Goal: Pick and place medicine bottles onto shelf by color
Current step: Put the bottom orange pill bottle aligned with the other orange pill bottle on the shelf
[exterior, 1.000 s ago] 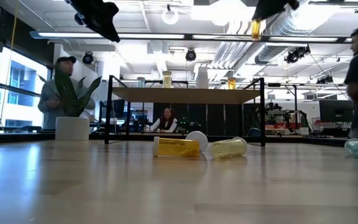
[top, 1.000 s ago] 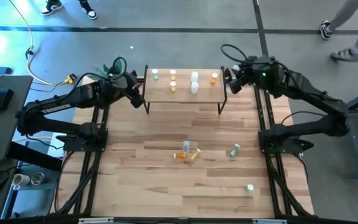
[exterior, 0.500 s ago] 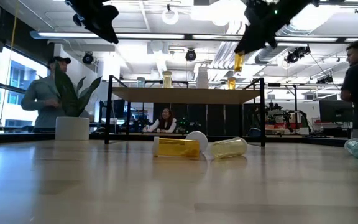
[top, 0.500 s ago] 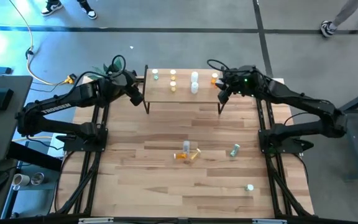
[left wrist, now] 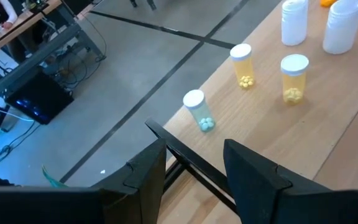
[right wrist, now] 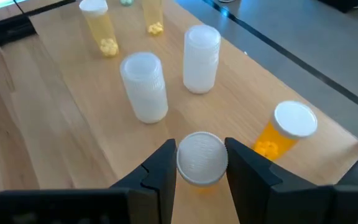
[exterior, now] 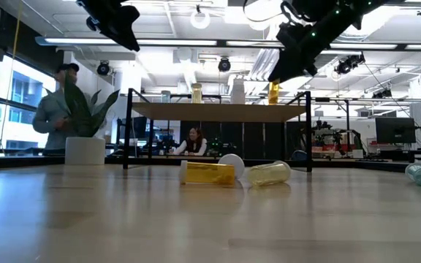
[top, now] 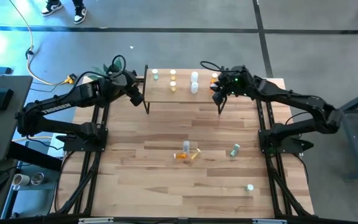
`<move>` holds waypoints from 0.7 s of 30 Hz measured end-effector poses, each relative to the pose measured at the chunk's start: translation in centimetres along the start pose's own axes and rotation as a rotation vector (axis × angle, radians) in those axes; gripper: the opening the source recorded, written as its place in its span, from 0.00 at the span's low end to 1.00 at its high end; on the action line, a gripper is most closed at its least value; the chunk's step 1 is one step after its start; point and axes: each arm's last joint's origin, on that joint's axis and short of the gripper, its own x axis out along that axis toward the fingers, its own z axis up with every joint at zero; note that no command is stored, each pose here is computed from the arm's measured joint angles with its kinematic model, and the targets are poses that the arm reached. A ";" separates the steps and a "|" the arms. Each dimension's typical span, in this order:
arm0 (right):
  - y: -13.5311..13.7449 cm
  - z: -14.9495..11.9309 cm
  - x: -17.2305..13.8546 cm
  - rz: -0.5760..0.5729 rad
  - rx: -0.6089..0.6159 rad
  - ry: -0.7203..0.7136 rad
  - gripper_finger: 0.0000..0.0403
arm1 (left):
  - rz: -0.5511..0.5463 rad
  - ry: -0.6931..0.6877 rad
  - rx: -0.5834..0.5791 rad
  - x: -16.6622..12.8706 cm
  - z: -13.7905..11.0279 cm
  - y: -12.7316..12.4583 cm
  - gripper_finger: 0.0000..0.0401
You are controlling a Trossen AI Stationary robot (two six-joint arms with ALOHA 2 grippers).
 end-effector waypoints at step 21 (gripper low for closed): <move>-0.1 -0.5 0.2 -0.034 -0.023 0.053 0.27 | -0.003 0.003 0.002 0.0 0.0 0.0 0.38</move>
